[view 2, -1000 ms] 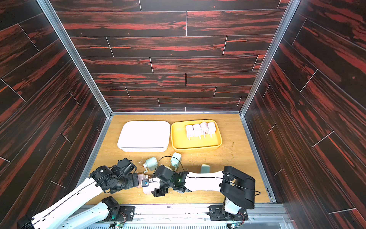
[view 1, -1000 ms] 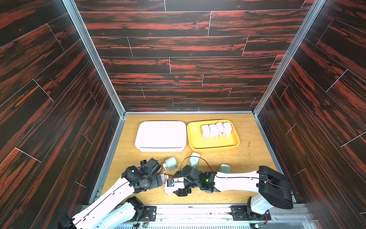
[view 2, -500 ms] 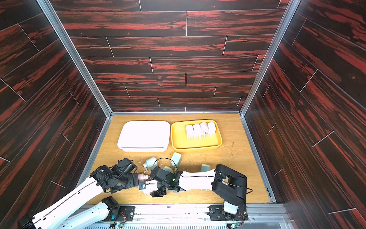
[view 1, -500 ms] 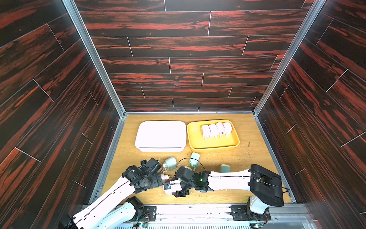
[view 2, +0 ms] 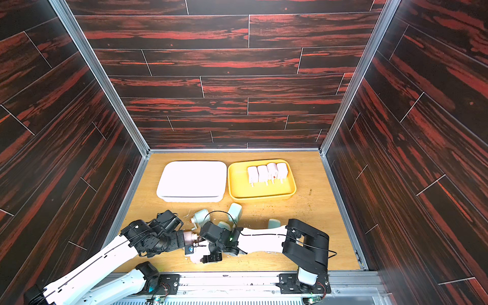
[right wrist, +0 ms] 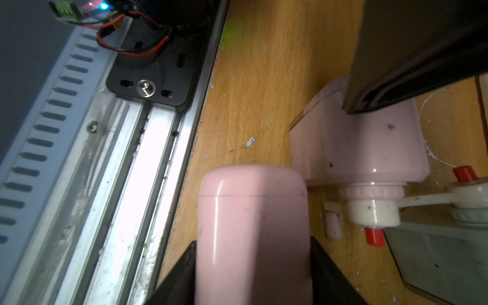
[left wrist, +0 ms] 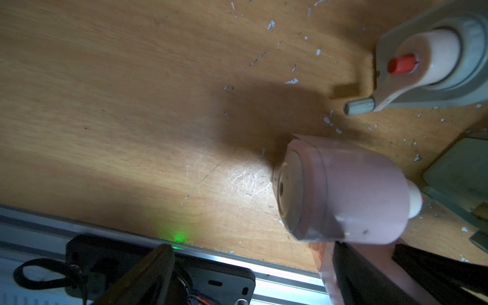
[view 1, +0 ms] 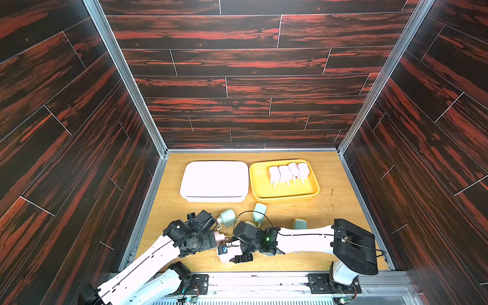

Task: Place the pencil sharpeners by color into the storage box
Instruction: Pick up the pencil sharpener from the center of the board.

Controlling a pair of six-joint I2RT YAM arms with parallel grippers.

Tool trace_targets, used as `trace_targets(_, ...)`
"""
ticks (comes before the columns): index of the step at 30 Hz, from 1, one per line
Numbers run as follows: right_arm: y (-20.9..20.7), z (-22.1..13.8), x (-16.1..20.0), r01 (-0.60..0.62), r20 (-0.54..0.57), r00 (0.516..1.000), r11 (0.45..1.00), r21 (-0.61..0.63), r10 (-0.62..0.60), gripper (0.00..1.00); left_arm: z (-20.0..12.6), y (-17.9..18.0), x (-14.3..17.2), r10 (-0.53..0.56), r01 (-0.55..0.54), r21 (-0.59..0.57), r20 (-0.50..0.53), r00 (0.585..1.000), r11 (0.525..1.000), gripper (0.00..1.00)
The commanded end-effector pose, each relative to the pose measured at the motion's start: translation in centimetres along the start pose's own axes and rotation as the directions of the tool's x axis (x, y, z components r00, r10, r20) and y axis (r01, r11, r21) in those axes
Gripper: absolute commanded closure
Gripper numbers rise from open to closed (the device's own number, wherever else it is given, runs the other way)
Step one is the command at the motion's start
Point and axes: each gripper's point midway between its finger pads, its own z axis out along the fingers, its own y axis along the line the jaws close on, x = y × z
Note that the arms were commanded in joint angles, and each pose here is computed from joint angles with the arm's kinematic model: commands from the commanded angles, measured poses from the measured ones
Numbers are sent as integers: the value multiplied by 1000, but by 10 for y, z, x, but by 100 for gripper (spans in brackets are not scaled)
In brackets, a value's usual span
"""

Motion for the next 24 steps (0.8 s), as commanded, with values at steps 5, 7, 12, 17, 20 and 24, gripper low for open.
trace_targets(5, 6, -39, -10, 41, 31, 999, 997, -59, -39, 100, -35, 5, -19, 17, -14, -32, 80, 997, 999, 0)
trace_targets(7, 0, -54, -14, 40, 61, 997, 998, -45, -37, 100, -47, 3, -31, 27, -23, -40, 128, 991, 999, 0)
trace_targets(12, -33, -93, -23, 1, 144, 990, 999, 50, -8, 100, -76, -35, -77, 67, -84, 45, 294, 953, 995, 0)
trace_targets(17, -64, -124, -28, -53, 207, 978, 987, 153, 20, 100, -94, -73, -119, 80, -134, 97, 432, 898, 986, 0)
trace_targets(20, -85, -136, -22, -122, 226, 971, 972, 202, 75, 100, -96, -105, -137, 64, -178, 185, 497, 865, 966, 0)
trace_targets(24, -131, -157, -12, -258, 257, 950, 910, 325, 178, 100, -96, -138, -159, 37, -215, 254, 561, 827, 943, 0)
